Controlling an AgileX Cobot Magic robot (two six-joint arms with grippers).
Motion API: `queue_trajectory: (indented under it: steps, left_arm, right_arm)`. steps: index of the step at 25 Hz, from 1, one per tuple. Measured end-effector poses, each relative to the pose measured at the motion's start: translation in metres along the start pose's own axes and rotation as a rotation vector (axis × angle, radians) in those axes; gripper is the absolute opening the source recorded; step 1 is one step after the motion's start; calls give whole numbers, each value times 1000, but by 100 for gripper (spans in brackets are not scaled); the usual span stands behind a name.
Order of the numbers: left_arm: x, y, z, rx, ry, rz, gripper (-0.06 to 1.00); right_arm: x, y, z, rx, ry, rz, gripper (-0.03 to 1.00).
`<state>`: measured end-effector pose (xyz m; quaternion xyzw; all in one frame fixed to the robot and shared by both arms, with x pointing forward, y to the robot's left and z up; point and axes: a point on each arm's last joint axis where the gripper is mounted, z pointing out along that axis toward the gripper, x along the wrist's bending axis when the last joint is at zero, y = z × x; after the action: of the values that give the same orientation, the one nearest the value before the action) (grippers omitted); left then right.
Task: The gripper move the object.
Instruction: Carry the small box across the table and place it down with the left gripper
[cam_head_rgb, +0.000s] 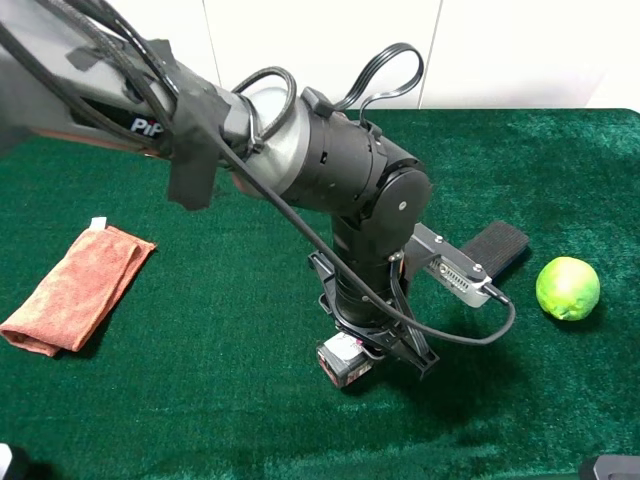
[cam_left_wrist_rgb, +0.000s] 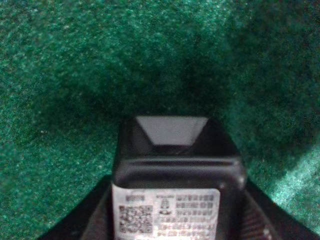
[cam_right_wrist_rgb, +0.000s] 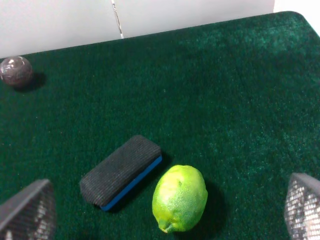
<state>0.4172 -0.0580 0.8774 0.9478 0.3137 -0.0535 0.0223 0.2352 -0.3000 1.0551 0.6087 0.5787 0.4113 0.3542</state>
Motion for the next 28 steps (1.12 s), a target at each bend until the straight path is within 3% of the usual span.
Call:
queue_trajectory:
  steps: [6, 21, 28]
  left_arm:
    - [-2, 5, -10, 18, 1, 10, 48]
    - [-5, 30, -77, 75, 107, 84, 48]
    - [-8, 51, -117, -73, 142, 106, 48]
  right_arm:
    - [0, 0, 0, 0, 0, 0, 70]
    - [0, 0, 0, 0, 0, 0, 70]
    - [0, 0, 0, 0, 0, 0, 70]
